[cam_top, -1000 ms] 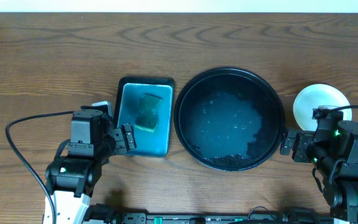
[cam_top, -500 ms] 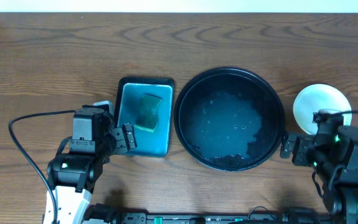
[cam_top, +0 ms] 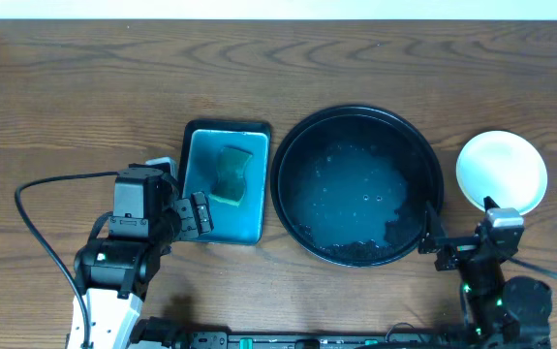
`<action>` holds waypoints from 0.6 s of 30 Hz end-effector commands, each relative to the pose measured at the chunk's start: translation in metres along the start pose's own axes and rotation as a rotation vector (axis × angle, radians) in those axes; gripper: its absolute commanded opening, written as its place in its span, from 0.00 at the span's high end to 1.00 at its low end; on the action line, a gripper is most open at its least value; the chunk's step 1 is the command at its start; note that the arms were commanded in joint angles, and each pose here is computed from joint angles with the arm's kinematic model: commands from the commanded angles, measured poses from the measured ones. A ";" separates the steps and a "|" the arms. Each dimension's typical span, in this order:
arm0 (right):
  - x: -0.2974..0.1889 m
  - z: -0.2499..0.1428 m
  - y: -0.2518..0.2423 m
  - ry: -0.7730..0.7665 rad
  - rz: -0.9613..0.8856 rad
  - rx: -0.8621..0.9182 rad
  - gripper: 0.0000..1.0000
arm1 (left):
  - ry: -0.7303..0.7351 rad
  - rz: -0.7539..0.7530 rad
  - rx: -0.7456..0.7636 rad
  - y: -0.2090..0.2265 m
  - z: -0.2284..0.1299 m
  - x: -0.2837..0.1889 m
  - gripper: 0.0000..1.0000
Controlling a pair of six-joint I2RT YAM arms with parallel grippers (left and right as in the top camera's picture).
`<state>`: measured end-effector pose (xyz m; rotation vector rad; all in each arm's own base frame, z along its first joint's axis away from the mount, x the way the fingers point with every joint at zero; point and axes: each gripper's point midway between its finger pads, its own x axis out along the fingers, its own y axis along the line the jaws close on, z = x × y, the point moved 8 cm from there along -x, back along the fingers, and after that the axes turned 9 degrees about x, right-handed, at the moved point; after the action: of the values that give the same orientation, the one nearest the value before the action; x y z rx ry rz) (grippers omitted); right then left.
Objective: Clean dirty plates on tray and stack at the side
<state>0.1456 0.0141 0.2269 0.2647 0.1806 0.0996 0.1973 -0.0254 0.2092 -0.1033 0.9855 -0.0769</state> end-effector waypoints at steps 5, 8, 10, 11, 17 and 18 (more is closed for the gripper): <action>0.013 -0.014 -0.005 -0.180 0.042 0.037 0.01 | 0.006 -0.001 0.009 0.000 -0.002 0.001 0.11; 0.018 -0.020 -0.008 -0.212 0.036 0.037 0.01 | 0.006 -0.001 0.009 0.000 -0.002 0.001 0.11; 0.021 -0.023 -0.009 -0.232 0.033 0.038 0.01 | 0.006 -0.001 0.009 0.000 -0.002 0.001 0.11; 0.022 -0.025 -0.009 -0.240 0.033 0.037 0.01 | 0.006 -0.001 0.009 0.000 -0.002 0.001 0.11; 0.025 -0.031 -0.010 -0.260 0.032 -0.051 0.01 | 0.006 -0.001 0.009 0.000 -0.002 0.001 0.11; 0.026 -0.031 -0.010 -0.258 0.028 -0.073 0.01 | 0.006 -0.001 0.009 0.000 -0.002 0.001 0.11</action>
<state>0.1657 0.0149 0.1906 0.2773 -0.0727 0.1070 0.1973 -0.0254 0.2092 -0.1033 0.9855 -0.0769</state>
